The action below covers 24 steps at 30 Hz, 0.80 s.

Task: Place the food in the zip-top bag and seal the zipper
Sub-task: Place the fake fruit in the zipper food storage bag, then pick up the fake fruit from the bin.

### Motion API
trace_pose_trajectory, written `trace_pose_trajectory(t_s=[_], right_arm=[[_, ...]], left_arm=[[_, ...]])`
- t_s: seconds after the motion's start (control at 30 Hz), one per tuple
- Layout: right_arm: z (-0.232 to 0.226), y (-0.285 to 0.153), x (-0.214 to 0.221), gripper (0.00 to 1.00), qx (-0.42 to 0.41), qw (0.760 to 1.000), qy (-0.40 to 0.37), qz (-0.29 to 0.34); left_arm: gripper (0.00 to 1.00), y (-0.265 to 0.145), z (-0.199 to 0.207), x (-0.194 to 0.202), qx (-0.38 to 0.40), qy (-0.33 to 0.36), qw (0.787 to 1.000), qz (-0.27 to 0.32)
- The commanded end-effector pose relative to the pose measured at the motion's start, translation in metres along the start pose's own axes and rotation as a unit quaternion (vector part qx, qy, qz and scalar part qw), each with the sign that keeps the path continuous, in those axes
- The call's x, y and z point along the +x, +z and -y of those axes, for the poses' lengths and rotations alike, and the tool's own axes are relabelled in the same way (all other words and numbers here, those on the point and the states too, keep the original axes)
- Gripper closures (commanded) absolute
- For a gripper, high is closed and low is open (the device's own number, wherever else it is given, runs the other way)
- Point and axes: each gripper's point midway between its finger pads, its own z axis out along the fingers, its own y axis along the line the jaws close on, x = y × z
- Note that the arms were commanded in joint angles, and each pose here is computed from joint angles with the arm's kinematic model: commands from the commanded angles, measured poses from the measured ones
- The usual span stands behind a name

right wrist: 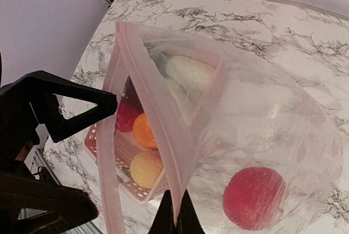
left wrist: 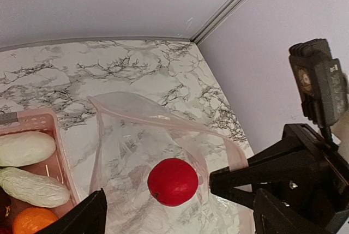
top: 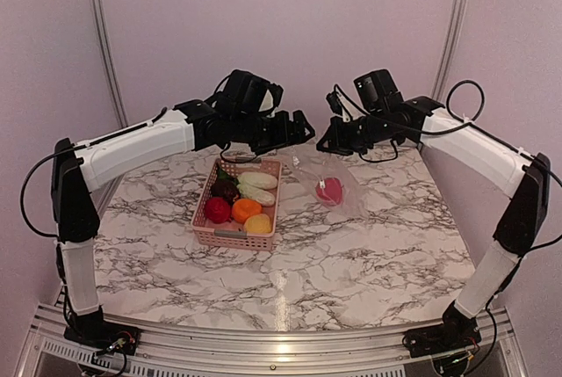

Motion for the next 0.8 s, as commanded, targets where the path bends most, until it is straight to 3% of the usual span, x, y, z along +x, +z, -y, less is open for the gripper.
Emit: trace_pose_trajectory(t_s=[0.0, 0.17, 0.33, 0.53, 0.77], right_arm=[[0.022, -0.016, -0.030, 1.00, 0.031, 0.999, 0.008, 0.031], [0.083, -0.066, -0.071, 1.00, 0.117, 0.989, 0.028, 0.091], [0.096, -0.091, -0.090, 1.00, 0.181, 0.978, -0.005, 0.103], [0.088, -0.054, -0.052, 1.00, 0.161, 0.985, -0.012, 0.056], [0.075, 0.000, -0.001, 1.00, 0.133, 0.991, -0.020, -0.007]], left_arm=[[0.05, -0.045, 0.037, -0.032, 0.058, 0.023, 0.997, 0.052], [0.08, -0.071, 0.016, -0.028, 0.014, 0.036, 0.997, 0.067], [0.11, -0.066, -0.034, 0.008, -0.074, 0.046, 0.996, 0.003], [0.14, -0.062, -0.086, 0.064, -0.147, 0.049, 0.984, -0.088], [0.14, -0.068, -0.119, 0.107, -0.180, 0.053, 0.972, -0.144]])
